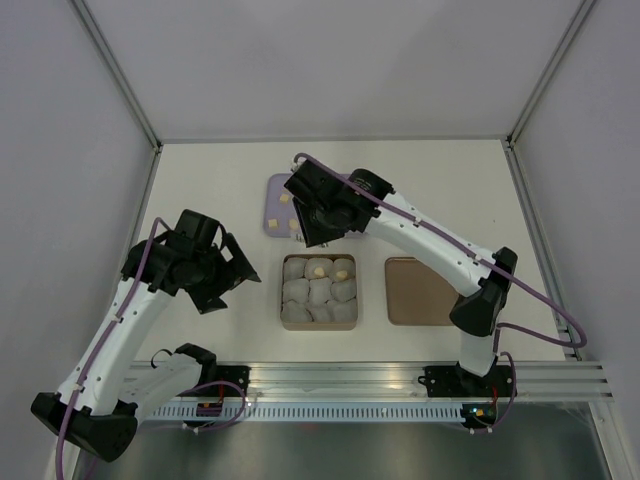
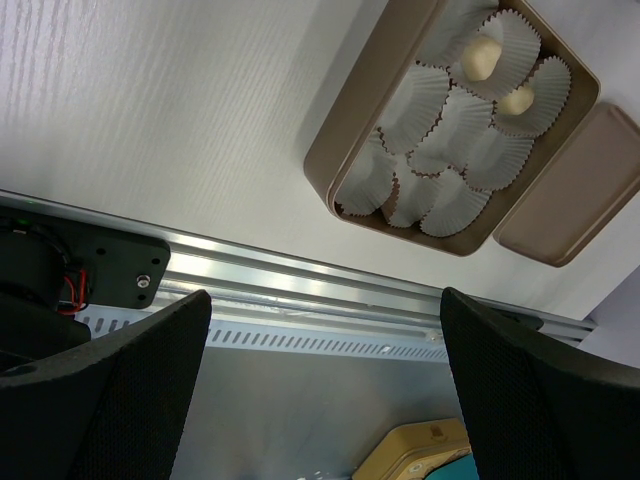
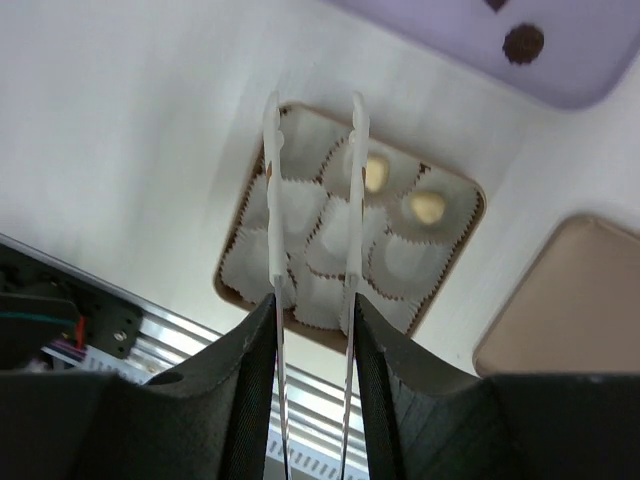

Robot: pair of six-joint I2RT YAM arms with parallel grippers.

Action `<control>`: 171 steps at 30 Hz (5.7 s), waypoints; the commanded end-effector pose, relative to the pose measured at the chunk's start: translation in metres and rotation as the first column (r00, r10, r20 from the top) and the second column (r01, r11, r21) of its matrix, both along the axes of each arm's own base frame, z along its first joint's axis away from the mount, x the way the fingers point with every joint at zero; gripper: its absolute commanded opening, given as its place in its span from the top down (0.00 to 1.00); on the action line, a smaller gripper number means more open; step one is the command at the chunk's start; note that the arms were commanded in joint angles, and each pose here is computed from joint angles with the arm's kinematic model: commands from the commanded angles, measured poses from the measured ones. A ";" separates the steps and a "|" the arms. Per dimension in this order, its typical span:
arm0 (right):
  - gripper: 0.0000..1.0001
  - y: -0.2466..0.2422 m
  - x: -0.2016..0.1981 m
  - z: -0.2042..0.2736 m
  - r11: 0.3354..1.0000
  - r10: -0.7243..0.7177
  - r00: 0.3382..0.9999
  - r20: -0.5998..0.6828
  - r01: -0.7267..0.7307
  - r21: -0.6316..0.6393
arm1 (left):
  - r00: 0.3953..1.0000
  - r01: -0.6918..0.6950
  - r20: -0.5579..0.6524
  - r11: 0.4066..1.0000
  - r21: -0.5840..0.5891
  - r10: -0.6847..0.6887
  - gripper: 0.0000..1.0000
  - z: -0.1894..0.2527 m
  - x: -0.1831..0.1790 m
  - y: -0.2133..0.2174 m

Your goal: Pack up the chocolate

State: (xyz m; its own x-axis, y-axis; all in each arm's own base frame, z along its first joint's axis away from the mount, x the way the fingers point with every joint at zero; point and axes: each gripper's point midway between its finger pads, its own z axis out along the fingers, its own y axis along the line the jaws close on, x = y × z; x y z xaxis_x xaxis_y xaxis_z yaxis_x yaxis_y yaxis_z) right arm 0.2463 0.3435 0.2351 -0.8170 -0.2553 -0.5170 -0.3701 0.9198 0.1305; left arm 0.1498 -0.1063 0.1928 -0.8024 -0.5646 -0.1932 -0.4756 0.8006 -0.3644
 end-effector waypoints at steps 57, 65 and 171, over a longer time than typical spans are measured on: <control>0.59 0.048 0.147 -0.114 0.999 0.021 0.998 0.053 -0.019 -0.045 | 0.999 -0.053 0.005 0.999 -0.002 0.053 0.00 -0.021 -0.005 0.005; 0.63 0.042 0.137 -0.115 0.997 0.034 0.999 0.039 -0.031 -0.069 | 0.998 -0.057 0.004 0.998 -0.003 0.058 0.00 -0.021 -0.004 0.004; 0.90 0.036 -0.018 -0.082 0.992 0.101 0.995 -0.004 -0.101 -0.081 | 0.999 -0.040 0.009 0.999 -0.023 0.040 0.00 -0.016 -0.017 0.005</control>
State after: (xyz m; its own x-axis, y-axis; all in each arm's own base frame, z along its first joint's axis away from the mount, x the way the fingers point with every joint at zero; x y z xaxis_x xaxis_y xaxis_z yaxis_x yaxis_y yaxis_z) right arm 0.2216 0.3770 0.1562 -0.7983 -0.3795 -0.4677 -0.4627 0.8835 0.0729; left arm 0.1372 -0.0989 0.1766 -0.7733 -0.5994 -0.2068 -0.4996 0.7768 -0.3834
